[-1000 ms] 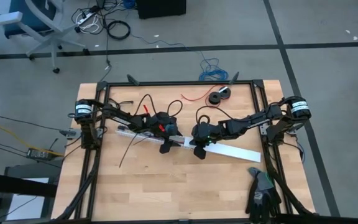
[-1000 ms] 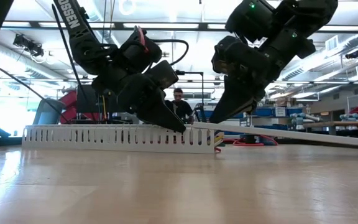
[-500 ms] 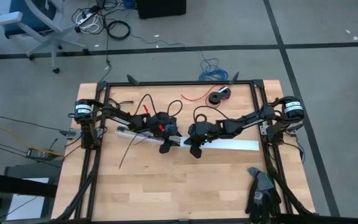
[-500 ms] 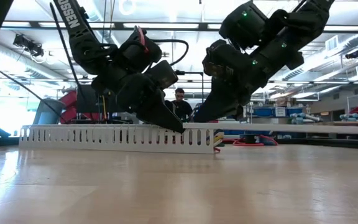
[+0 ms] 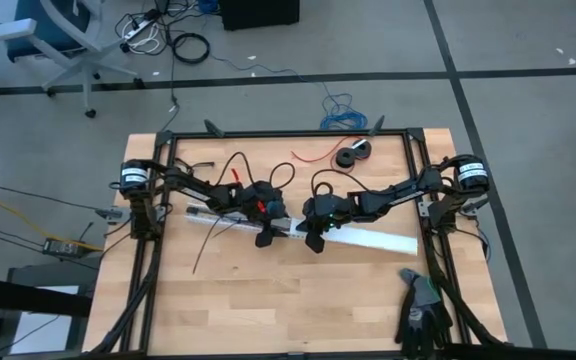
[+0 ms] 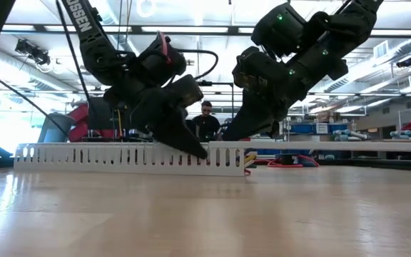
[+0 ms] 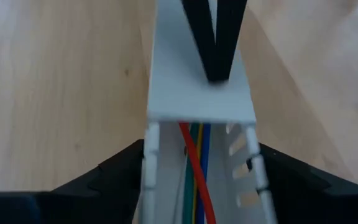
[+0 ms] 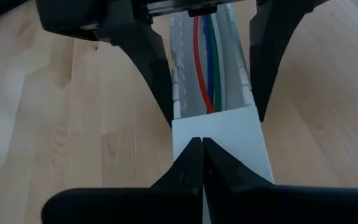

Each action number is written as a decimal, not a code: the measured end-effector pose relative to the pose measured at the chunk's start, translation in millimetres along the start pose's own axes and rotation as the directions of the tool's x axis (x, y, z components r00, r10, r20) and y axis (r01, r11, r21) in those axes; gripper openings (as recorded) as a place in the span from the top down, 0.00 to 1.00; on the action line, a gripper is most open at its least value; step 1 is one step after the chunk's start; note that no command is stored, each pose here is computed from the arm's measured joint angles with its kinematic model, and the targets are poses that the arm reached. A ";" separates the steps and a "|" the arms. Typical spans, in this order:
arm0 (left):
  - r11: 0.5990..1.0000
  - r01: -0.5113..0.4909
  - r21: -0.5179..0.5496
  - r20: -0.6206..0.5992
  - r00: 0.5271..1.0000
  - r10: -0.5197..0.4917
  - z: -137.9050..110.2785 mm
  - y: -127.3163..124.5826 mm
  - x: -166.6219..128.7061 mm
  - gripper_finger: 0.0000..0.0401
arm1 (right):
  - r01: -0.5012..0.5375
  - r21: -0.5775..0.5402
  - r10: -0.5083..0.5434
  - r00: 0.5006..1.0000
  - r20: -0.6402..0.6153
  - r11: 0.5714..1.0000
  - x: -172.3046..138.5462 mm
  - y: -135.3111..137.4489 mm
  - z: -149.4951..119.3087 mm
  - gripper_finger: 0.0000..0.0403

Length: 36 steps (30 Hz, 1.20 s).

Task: Ziptie cables
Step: Close the white cable duct

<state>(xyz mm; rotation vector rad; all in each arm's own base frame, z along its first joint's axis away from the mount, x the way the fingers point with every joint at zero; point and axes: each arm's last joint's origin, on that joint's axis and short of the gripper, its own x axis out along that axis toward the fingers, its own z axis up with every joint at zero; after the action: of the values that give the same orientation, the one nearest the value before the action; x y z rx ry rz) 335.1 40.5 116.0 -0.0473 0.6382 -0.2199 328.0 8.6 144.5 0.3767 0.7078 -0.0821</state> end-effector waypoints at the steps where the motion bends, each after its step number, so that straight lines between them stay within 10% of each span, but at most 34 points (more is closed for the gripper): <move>1: 1.000 0.000 -0.002 -0.009 1.000 -0.001 -1.5 -0.1 0.1 0.28 | 0.001 0.000 -0.001 1.000 -0.001 1.000 0.0 0.0 -0.1 1.00; 22: 1.000 -0.001 -0.013 -0.039 0.999 0.000 -3.6 1.7 -3.4 0.24 | -0.004 0.007 0.004 1.000 -0.010 1.000 0.0 -0.1 -0.8 1.00; 36: 0.998 -0.050 -0.027 0.178 0.983 0.054 -28.1 -12.0 -35.1 0.24 | -0.007 0.002 0.007 1.000 -0.014 1.000 0.0 -0.1 -1.1 1.00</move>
<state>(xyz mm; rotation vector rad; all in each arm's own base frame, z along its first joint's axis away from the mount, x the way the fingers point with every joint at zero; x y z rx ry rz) 288.8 37.0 115.3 -0.0709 0.4624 -0.1564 327.3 8.9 143.7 0.3815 0.7206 -0.0738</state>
